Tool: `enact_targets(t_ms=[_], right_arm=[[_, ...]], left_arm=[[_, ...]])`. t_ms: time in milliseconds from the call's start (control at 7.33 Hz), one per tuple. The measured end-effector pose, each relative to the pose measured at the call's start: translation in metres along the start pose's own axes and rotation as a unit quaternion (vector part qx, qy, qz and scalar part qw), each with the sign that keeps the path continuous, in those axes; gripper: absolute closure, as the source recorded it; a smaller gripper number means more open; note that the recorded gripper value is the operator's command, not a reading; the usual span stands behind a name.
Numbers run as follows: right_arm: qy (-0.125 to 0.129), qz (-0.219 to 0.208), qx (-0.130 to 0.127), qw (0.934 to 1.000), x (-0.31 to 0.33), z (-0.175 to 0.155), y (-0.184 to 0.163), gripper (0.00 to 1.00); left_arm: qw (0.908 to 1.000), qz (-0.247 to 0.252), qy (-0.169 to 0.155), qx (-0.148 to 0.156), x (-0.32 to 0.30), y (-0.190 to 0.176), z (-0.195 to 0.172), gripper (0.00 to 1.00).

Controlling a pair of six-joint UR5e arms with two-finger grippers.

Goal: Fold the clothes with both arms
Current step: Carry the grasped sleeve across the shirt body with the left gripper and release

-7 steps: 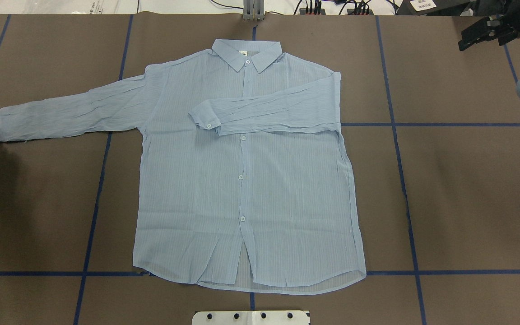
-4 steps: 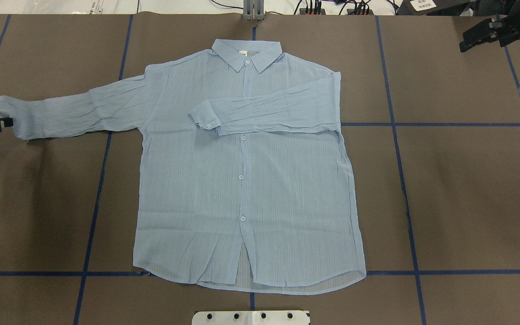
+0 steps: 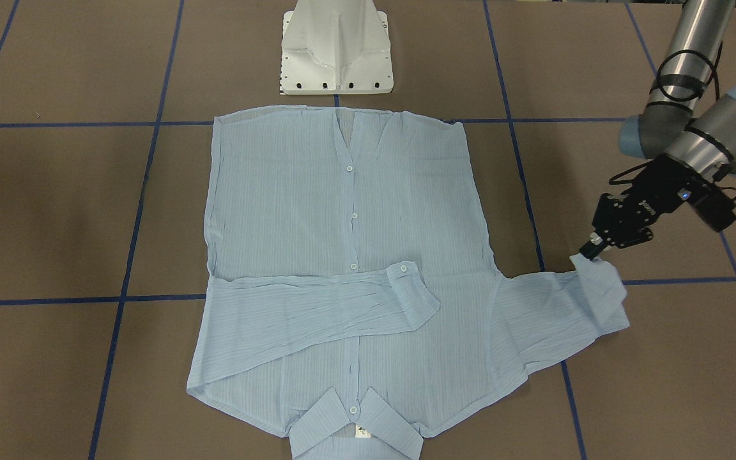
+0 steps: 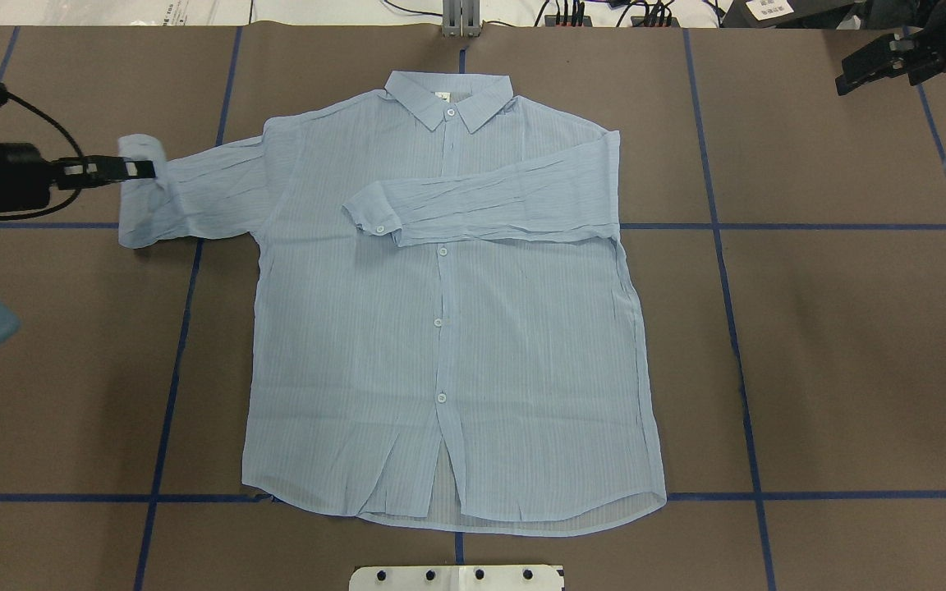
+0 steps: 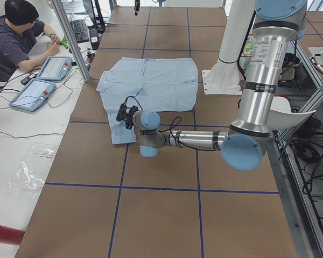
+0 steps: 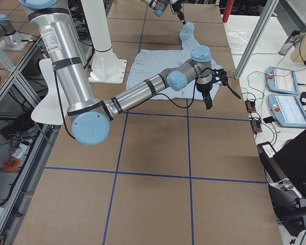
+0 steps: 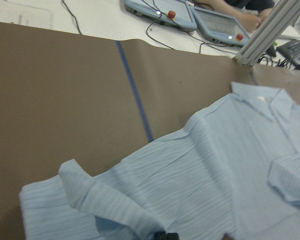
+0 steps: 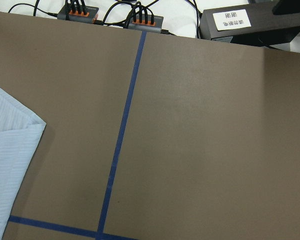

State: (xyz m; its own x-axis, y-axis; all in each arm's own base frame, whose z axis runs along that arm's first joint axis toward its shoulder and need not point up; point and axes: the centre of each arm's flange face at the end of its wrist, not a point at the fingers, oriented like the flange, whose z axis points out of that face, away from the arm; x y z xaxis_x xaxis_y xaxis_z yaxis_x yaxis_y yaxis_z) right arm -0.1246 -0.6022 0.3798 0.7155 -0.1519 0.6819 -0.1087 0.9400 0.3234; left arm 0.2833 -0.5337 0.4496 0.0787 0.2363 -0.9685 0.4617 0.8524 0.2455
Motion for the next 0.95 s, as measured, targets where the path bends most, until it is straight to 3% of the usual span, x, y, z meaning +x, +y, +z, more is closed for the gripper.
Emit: enact_targets(t_ms=[273,409,682,955], right_arm=[[0.000,0.001,-0.001,1.0000,0.001,0.000,0.001,0.00],[0.001,0.002,-0.001,1.0000,0.001,0.001,0.001,0.00],[0.001,0.002,-0.002,1.0000,0.002,0.002,0.002,0.00],[0.002,0.003,-0.003,1.0000,0.003,0.002,0.002,0.00]], left_arm=[[0.9968,-0.071,0.035,-0.009,0.124,0.025,0.114,1.00],[0.9948,-0.094,0.040,-0.006,0.177,0.036,0.152,1.00],[0.9928,-0.115,0.035,-0.007,0.251,0.041,0.192,1.00],[0.9924,-0.120,0.023,-0.014,0.282,0.056,0.214,1.00]])
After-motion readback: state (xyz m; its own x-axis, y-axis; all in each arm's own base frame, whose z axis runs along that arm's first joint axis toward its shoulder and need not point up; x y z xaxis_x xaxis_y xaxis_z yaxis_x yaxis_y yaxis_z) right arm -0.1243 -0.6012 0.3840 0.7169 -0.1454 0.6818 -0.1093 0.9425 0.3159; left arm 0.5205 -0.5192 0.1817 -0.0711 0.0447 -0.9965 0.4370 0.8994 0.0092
